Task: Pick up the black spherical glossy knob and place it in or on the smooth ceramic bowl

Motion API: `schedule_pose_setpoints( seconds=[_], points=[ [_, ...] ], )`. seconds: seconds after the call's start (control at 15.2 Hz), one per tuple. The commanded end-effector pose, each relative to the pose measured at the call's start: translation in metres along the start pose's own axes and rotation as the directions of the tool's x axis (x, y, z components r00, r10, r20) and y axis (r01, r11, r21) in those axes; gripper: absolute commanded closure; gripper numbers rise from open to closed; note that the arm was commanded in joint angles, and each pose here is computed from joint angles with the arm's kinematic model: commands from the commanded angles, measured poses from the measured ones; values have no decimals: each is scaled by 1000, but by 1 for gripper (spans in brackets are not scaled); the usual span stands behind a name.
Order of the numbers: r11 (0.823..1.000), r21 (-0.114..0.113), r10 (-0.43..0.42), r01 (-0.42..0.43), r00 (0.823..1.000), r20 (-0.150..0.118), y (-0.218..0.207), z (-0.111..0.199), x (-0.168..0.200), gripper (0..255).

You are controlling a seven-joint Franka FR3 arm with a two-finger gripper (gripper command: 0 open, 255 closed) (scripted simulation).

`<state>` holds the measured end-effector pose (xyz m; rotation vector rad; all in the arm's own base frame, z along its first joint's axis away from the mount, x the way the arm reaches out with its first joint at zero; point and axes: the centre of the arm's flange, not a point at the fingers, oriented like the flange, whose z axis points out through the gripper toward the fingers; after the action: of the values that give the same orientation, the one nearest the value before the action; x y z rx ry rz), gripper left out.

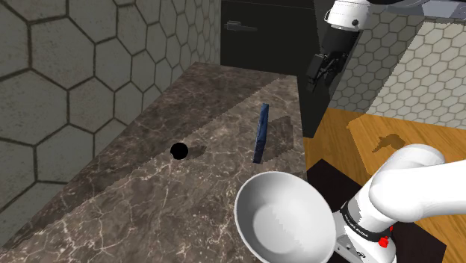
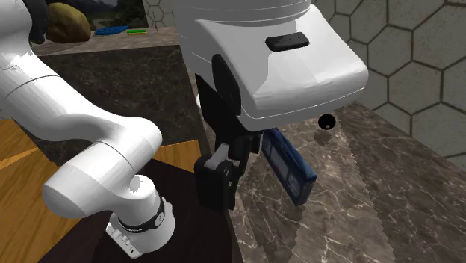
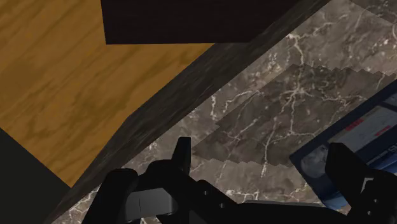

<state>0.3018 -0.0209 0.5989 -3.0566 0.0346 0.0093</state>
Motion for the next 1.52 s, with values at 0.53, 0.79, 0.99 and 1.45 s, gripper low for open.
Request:
schedule_pose_setpoints(
  seconds=[0.53,0.79,0.99,1.45],
  points=[
    [999,-25,-37,36,999,-15,-99,31,31,0],
    [998,-38,-55,54,998,-22,-149,47,45,0],
    [997,-47,-69,68,997,-28,-186,60,55,0],
    [993,-70,-102,99,994,-39,-273,91,77,0]
  ],
)
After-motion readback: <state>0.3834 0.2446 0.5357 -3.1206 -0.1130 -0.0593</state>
